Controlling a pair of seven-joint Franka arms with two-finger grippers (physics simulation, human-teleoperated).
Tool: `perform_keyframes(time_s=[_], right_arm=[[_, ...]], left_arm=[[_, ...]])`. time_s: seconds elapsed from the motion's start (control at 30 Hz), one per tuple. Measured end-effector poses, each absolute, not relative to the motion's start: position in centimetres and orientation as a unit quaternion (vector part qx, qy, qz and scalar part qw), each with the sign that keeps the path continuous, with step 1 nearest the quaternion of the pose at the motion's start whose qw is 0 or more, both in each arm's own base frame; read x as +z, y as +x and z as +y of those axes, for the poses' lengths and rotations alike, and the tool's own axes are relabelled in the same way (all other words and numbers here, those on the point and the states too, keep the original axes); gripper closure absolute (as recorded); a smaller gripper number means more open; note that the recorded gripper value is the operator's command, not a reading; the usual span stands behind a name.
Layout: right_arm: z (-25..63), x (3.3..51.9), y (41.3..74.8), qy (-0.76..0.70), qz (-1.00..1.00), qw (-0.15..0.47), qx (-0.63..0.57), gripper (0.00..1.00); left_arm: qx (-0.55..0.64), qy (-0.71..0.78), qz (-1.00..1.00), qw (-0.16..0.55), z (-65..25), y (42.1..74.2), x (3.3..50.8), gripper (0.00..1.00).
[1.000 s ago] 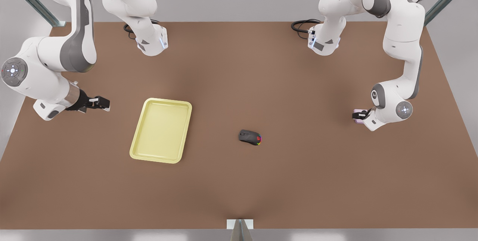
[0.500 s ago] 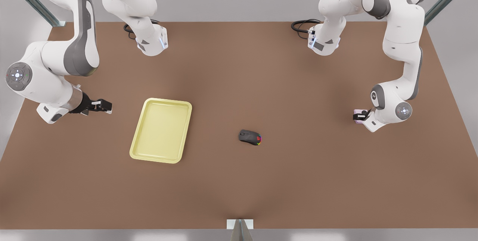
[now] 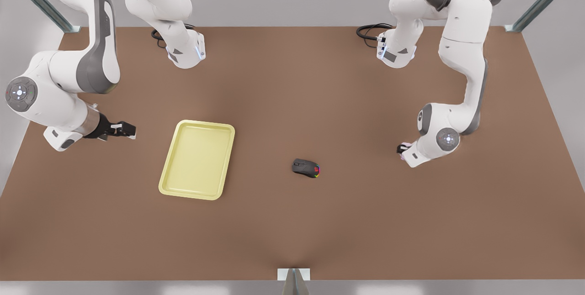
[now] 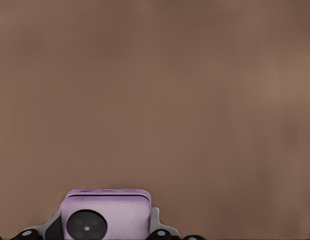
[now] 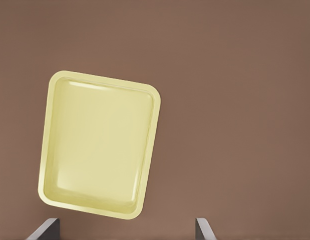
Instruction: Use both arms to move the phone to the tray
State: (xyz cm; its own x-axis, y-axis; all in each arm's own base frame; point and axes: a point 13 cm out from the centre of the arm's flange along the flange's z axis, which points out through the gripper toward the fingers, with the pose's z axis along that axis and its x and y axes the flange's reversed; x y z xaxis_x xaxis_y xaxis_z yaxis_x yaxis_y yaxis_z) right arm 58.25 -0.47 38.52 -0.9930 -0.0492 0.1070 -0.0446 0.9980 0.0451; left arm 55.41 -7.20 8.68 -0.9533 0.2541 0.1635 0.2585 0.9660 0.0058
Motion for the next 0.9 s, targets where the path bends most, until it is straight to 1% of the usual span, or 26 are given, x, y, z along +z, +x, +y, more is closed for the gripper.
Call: perform_keyframes(time_s=[0.03, 0.1, 0.17, 0.2, 0.3, 0.37, 0.47, 0.53, 0.63, 0.67, 0.7, 0.73, 0.83, 0.87, 0.9], right_arm=[[-0.5, 38.5, 58.3, 0.023, -0.998, 0.054, -0.021, 0.0], [-0.4, 38.5, 58.3, 0.024, -0.998, 0.054, -0.021, 0.0], [-0.3, 38.4, 58.3, 0.025, -0.998, 0.054, -0.021, 0.0], [-0.2, 38.4, 58.3, 0.025, -0.998, 0.054, -0.021, 0.0], [-0.3, 38.5, 58.2, 0.025, -0.998, 0.055, -0.021, 0.0], [-0.3, 38.3, 58.2, 0.024, -0.998, 0.056, -0.021, 0.0], [0.0, 38.0, 58.3, 0.027, -0.998, 0.058, -0.021, 0.0], [0.1, 37.9, 58.3, 0.027, -0.998, 0.058, -0.022, 0.0], [0.0, 37.6, 58.4, 0.027, -0.998, 0.058, -0.022, 0.0], [0.0, 37.6, 58.5, 0.026, -0.998, 0.058, -0.022, 0.0], [0.0, 37.6, 58.5, 0.026, -0.998, 0.057, -0.022, 0.0], [0.0, 37.6, 58.5, 0.026, -0.998, 0.057, -0.022, 0.0], [0.0, 37.6, 58.6, 0.026, -0.998, 0.055, -0.022, 0.0], [0.0, 37.6, 58.6, 0.026, -0.998, 0.055, -0.022, 0.0], [0.0, 37.6, 58.6, 0.026, -0.998, 0.055, -0.022, 0.0]], left_arm=[[-0.014, -0.141, -0.987, 0.076, -11.2, 56.2, 9.5, 0.24], [-0.005, -0.145, -0.987, 0.071, -18.5, 56.3, 11.3, 0.24], [0.006, -0.157, -0.986, 0.054, -28.4, 57.6, 14.2, 0.24], [0.011, -0.164, -0.985, 0.052, -33.7, 57.5, 15.1, 0.24], [0.024, -0.167, -0.984, 0.064, -47.1, 52.9, 15.9, 0.24], [0.033, -0.154, -0.985, 0.064, -53.2, 50.2, 16.9, 0.23], [0.041, -0.106, -0.991, 0.074, -57.3, 48.0, 16.8, 0.22], [0.044, -0.07, -0.993, 0.081, -58.6, 47.3, 15.8, 0.22], [0.057, -0.029, -0.993, 0.097, -60.9, 45.2, 14.4, 0.21], [0.06, -0.016, -0.993, 0.1, -61.5, 44.6, 13.9, 0.17], [0.061, -0.003, -0.993, 0.103, -61.9, 44.3, 13.4, 0.0], [0.061, 0.011, -0.993, 0.104, -62.0, 44.1, 12.9, 0.0], [0.061, 0.049, -0.992, 0.102, -61.7, 44.9, 12.8, 0.0], [0.069, 0.07, -0.991, 0.093, -59.5, 48.1, 15.8, 0.0], [0.081, 0.111, -0.988, 0.078, -53.3, 54.5, 21.7, 0.0]])
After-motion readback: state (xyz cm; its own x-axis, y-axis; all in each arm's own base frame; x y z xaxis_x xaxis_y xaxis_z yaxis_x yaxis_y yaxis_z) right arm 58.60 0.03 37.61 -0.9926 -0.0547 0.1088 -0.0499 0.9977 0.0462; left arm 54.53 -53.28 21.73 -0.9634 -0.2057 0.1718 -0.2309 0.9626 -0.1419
